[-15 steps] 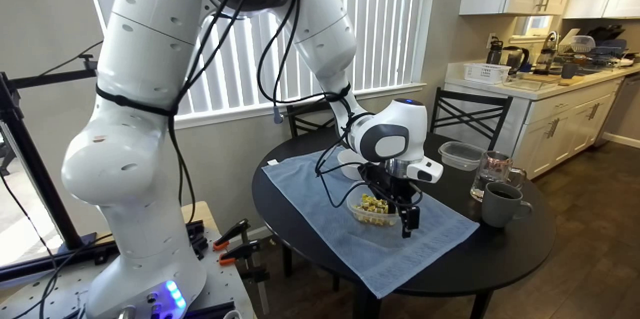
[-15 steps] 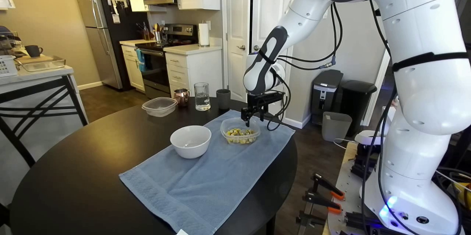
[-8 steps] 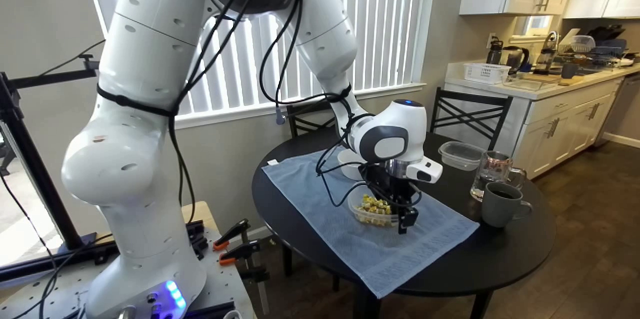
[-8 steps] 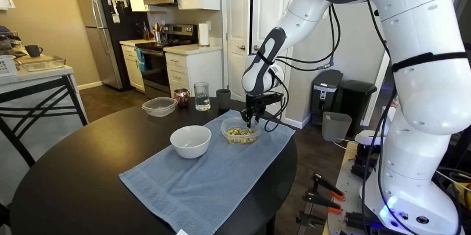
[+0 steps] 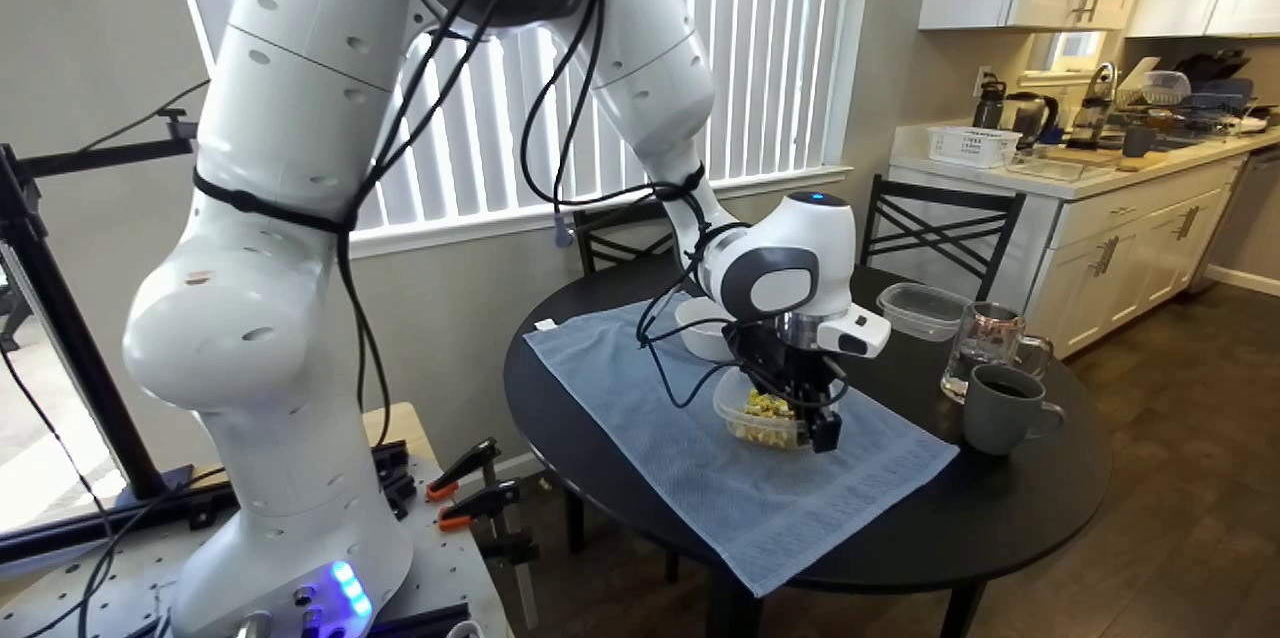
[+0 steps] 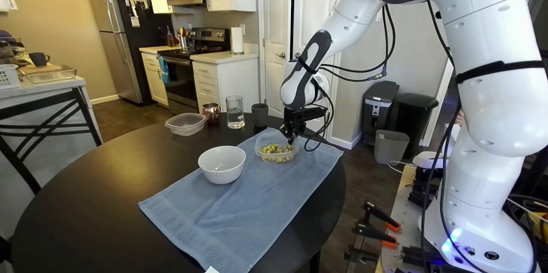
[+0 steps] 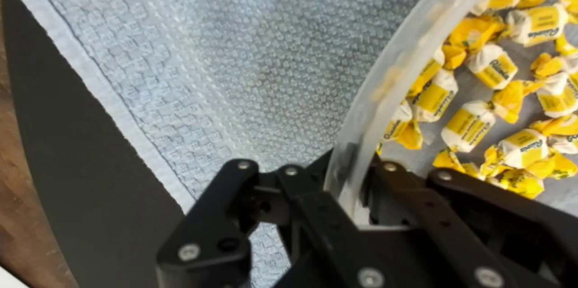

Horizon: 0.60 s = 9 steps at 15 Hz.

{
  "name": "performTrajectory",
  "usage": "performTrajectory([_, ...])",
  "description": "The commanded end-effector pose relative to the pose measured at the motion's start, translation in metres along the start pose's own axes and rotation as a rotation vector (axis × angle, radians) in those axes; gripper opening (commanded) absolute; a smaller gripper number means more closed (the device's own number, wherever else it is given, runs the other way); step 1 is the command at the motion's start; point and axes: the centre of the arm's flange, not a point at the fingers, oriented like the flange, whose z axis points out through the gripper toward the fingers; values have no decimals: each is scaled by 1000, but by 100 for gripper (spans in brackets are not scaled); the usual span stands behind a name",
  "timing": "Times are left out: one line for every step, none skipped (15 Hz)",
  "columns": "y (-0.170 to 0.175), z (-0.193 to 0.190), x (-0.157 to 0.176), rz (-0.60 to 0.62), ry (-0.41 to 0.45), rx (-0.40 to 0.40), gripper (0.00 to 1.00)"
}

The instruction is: Pour out the contents of the bowl onto the towel

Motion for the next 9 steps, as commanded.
performTrajectory([2,-12,6,-22,60,-16,2])
performTrajectory([1,-15,9,-36,76,-25,2])
performTrajectory([0,-18,11,-48,88,-34,2])
performTrajectory([-2,-20,13,-61,101,-43,2])
performTrajectory([-4,-21,16,-75,113,-53,2])
performTrajectory([-7,-22,18,-87,120,-58,2])
performTrajectory([-10,-23,21,-97,131,-65,2])
performTrajectory([-14,-26,25,-103,143,-66,2])
performTrajectory([-17,-29,29,-108,158,-68,2])
